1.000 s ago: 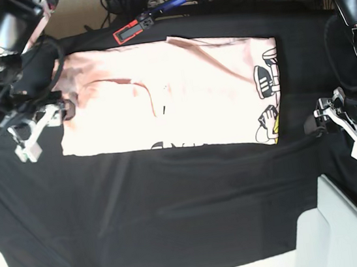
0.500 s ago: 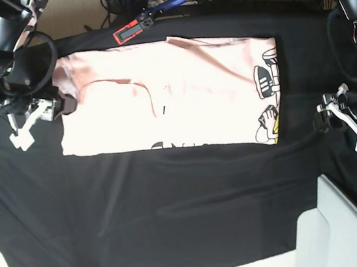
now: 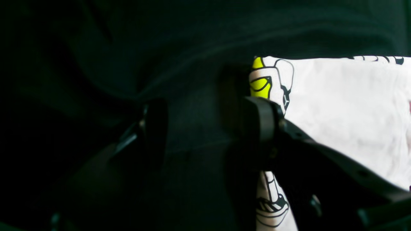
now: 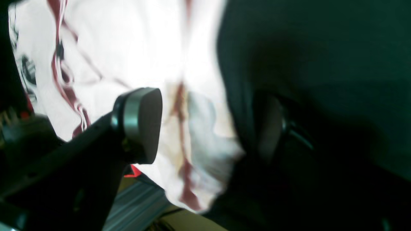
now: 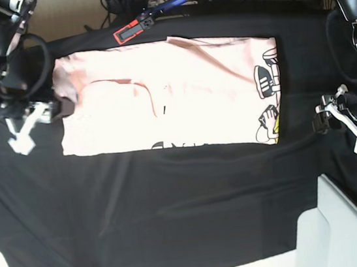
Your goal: Fold the T-shirt properly
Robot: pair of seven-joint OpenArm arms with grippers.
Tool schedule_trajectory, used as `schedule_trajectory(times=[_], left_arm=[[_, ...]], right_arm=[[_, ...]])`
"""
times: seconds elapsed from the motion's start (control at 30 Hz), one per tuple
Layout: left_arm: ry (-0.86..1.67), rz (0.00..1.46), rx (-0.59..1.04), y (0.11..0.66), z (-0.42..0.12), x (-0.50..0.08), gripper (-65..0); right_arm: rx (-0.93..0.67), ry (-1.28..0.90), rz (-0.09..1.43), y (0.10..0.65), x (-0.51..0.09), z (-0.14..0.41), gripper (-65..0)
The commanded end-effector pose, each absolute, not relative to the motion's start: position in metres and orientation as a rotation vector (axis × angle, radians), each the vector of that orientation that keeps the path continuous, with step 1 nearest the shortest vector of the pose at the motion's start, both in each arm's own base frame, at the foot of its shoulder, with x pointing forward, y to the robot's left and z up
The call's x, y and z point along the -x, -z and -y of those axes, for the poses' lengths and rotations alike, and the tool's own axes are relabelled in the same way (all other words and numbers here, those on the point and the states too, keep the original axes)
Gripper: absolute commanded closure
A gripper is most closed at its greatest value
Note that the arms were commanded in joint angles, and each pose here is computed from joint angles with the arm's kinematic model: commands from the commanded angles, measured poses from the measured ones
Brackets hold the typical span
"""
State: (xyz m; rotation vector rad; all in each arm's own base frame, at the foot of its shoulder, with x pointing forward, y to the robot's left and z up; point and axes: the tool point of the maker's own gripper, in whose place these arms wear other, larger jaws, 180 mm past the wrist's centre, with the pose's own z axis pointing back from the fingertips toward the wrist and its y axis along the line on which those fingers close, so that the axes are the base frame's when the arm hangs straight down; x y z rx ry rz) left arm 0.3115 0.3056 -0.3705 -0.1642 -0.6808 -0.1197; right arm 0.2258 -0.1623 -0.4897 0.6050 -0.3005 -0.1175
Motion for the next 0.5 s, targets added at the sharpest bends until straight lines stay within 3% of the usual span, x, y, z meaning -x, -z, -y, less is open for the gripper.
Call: schedule_trajectory(times=[0.0, 0.33, 0.47], left_arm=[[0.128, 0.736, 0.148, 0.352, -0.313, -0.322, -35.8], [0.125, 0.728, 0.149, 0.355, -0.313, -0.32, -35.8], [0.124, 0.728, 0.15, 0.356, -0.313, -0.32, -35.8]], right_arm=[[-0.614, 0.083, 0.257, 0.493, -0.22, 0.149, -42.1], [-0.654, 0.046, 0.235, 0.494, -0.219, 0.122, -41.1], [-0.655, 0.046, 0.233, 0.495, -0.219, 0.121, -27.0]])
